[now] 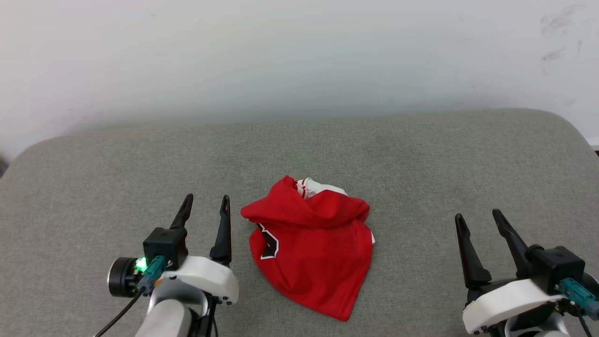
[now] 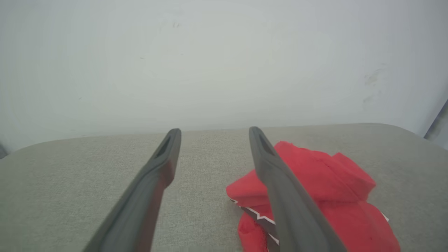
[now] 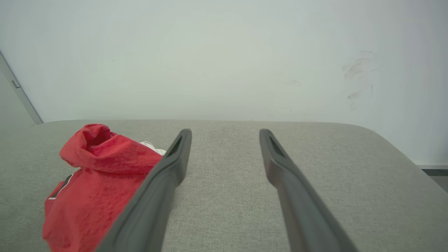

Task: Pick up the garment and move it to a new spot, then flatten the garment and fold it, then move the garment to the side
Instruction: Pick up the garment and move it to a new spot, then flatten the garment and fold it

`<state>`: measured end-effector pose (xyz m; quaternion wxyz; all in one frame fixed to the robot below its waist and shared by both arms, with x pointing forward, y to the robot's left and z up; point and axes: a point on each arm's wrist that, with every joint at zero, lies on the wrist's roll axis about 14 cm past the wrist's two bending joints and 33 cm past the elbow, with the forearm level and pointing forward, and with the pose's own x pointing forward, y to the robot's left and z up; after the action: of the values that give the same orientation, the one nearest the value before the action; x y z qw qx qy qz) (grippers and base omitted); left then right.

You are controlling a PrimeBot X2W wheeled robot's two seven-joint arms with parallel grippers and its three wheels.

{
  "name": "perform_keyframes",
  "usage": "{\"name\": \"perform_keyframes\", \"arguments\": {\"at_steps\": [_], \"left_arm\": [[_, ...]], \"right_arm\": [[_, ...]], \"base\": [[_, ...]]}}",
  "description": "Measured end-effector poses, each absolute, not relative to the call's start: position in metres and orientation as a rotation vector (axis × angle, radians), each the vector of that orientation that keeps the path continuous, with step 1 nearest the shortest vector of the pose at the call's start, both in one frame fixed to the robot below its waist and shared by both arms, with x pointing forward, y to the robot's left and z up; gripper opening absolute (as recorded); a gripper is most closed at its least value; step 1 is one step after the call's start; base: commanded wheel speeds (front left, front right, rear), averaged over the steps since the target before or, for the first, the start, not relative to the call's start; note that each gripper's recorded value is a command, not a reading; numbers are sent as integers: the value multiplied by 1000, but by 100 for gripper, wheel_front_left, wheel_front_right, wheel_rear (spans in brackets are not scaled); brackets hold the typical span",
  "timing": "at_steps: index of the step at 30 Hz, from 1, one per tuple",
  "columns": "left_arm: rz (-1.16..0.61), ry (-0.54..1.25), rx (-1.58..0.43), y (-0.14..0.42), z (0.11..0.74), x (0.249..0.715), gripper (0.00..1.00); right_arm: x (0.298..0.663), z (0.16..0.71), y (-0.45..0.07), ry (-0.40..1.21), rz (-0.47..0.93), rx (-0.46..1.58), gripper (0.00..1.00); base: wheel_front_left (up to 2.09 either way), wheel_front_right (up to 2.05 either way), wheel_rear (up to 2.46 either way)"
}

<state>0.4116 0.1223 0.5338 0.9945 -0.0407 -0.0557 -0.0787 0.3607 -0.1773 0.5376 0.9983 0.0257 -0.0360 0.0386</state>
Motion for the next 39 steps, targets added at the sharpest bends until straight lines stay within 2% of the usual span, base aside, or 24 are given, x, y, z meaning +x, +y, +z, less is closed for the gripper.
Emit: {"name": "perform_keyframes", "arguments": {"at_steps": [6, 20, 25, 33, 37, 39], "left_arm": [[-124, -94, -45, 140, 529, 396, 100], [-108, -77, -59, 142, 527, 381, 100], [-101, -90, -60, 144, 531, 382, 100], [-91, -133, -79, 144, 540, 395, 100], [-78, -128, -86, 148, 535, 404, 100], [-65, -121, -89, 151, 531, 407, 100]], "right_arm": [[356, 534, -172, -57, 91, 58, 100], [351, 530, -174, -39, 87, 61, 100], [354, 513, -178, 37, 73, 89, 100], [404, 511, -180, 75, 69, 83, 100], [439, 500, -164, 164, 127, 84, 100], [452, 483, -150, 273, 179, 82, 100]], "base": [[0, 0, 0], [0, 0, 0], [0, 0, 0], [0, 0, 0], [0, 0, 0], [0, 0, 0]]}}
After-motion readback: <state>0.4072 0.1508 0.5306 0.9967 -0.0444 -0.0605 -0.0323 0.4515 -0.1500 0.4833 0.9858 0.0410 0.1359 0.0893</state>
